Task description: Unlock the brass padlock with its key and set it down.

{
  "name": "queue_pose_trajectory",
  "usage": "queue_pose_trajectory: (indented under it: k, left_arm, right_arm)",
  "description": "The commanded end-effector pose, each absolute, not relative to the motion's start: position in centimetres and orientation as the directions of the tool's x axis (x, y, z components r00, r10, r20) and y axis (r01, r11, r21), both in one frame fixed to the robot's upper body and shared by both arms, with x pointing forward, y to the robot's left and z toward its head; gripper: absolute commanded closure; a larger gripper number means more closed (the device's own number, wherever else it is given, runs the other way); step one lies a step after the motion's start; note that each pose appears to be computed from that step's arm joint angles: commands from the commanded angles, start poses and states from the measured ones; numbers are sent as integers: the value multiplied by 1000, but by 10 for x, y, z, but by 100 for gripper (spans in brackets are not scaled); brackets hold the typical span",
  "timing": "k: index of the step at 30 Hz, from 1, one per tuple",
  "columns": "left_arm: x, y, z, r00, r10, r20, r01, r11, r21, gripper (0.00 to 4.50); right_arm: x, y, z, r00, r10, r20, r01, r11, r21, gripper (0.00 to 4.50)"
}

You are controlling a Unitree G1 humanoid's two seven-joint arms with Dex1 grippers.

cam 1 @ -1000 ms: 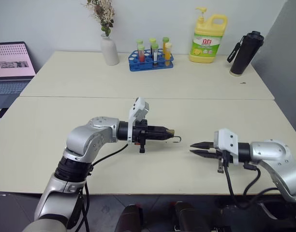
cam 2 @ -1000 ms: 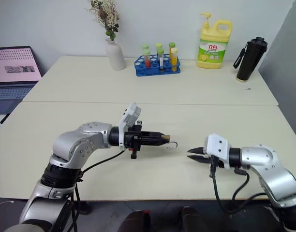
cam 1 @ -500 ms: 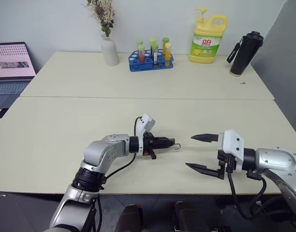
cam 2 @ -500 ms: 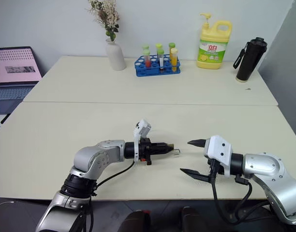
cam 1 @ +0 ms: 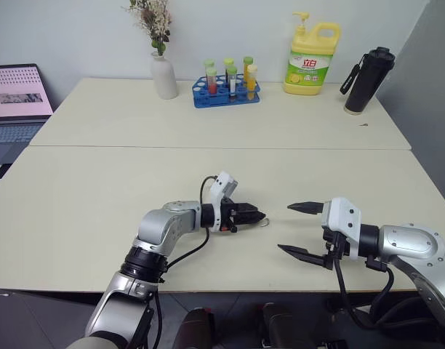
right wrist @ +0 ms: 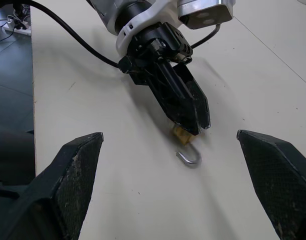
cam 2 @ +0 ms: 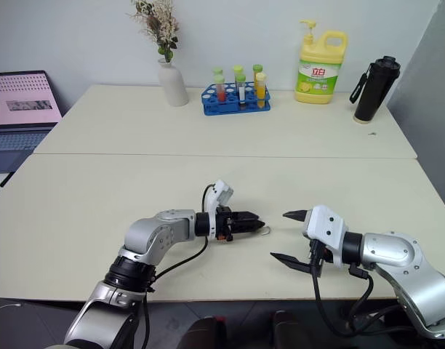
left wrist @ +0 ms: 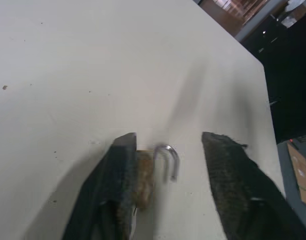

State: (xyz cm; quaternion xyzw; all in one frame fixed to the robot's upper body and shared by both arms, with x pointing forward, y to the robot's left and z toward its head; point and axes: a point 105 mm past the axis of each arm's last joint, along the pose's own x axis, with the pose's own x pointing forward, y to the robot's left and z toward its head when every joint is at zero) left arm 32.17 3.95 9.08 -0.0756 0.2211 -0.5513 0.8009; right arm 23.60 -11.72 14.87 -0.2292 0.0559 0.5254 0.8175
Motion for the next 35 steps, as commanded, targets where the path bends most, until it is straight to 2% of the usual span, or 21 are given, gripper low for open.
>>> queue_pose_trajectory:
  k: [1,3,5,7,9,13,15,21,30,35]
  left_arm:
    - [330,38,107,323,-916,-237,888,380,-258,107]
    - [340,47,123,384,-904,-189,894,415,-170,46]
    - [350,56,143,455,-881,-127,886,463,-36,46]
    - [346,68,167,470,-880,-72,880,461,114,46]
    - [335,79,175,454,-886,-95,875,424,234,46]
    - [317,95,176,443,-884,-150,859,370,353,46]
    - [301,113,171,447,-868,-218,844,328,425,46]
    - [270,138,162,421,-851,-312,874,290,390,46]
    - [264,144,159,445,-843,-304,871,329,364,46]
    - [258,142,155,411,-855,-318,888,297,350,46]
  right_arm:
    - [235,-117,153,447,832,-329,-879,341,-333,0]
    - [235,-118,153,450,830,-329,-878,345,-332,0]
    - [236,-118,153,454,828,-329,-876,348,-334,0]
    - [236,-120,152,456,826,-332,-875,349,-334,0]
    - [237,-121,152,458,824,-334,-874,350,-336,0]
    - [239,-125,152,462,821,-336,-872,351,-342,0]
    - [241,-128,155,463,819,-339,-869,343,-357,0]
    - [246,-145,157,461,816,-350,-871,339,-357,0]
    - [255,-158,153,443,819,-365,-879,318,-355,0]
    - [257,-158,151,432,820,-375,-883,301,-359,0]
